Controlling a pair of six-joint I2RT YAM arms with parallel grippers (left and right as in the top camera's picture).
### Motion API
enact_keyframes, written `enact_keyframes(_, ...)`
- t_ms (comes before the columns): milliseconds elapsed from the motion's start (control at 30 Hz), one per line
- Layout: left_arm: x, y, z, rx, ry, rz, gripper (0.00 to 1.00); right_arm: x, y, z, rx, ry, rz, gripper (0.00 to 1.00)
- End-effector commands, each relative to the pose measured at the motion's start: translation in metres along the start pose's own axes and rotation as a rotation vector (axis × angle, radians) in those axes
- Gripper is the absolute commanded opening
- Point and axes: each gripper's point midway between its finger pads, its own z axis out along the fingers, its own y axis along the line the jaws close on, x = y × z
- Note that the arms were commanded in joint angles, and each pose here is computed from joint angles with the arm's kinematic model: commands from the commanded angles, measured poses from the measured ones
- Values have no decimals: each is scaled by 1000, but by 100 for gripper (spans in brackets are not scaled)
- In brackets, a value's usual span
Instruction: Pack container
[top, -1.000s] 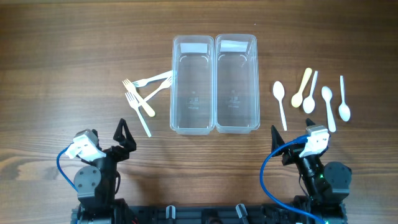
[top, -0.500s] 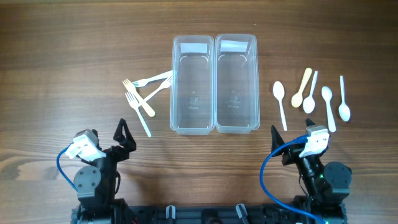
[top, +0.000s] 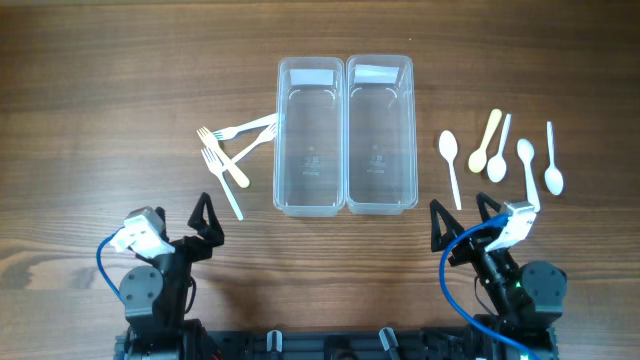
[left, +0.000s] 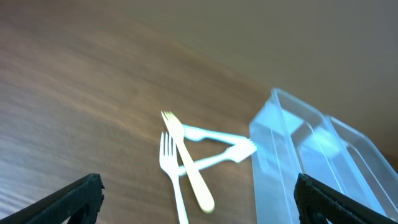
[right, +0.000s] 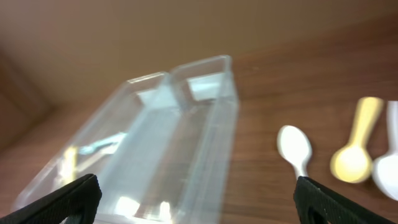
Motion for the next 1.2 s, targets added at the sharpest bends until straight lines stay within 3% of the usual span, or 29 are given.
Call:
enact_keyframes(0, 0, -10, -5, 30, 47, -6, 99, -17, 18, -4, -70, -27, 47, 100)
enact_keyframes(233, -30, -9, -6, -62, 43, 6, 100, -55, 11, 3, 44, -2, 39, 100)
enact_keyframes(400, -49, -14, 5, -112, 110, 46, 99, -68, 4, 28, 97, 148, 93, 100)
enact_keyframes(700, -66, -18, 53, -200, 337, 113, 100, -90, -20, 77, 189, 468, -10, 100)
enact_keyframes(1000, -28, 4, 85, -278, 543, 122, 100, -30, -71, 91, 304, 805, 62, 100)
enact_keyframes(1167, -19, 9, 89, -292, 576, 119, 100, -3, -83, 96, 301, 902, 66, 100)
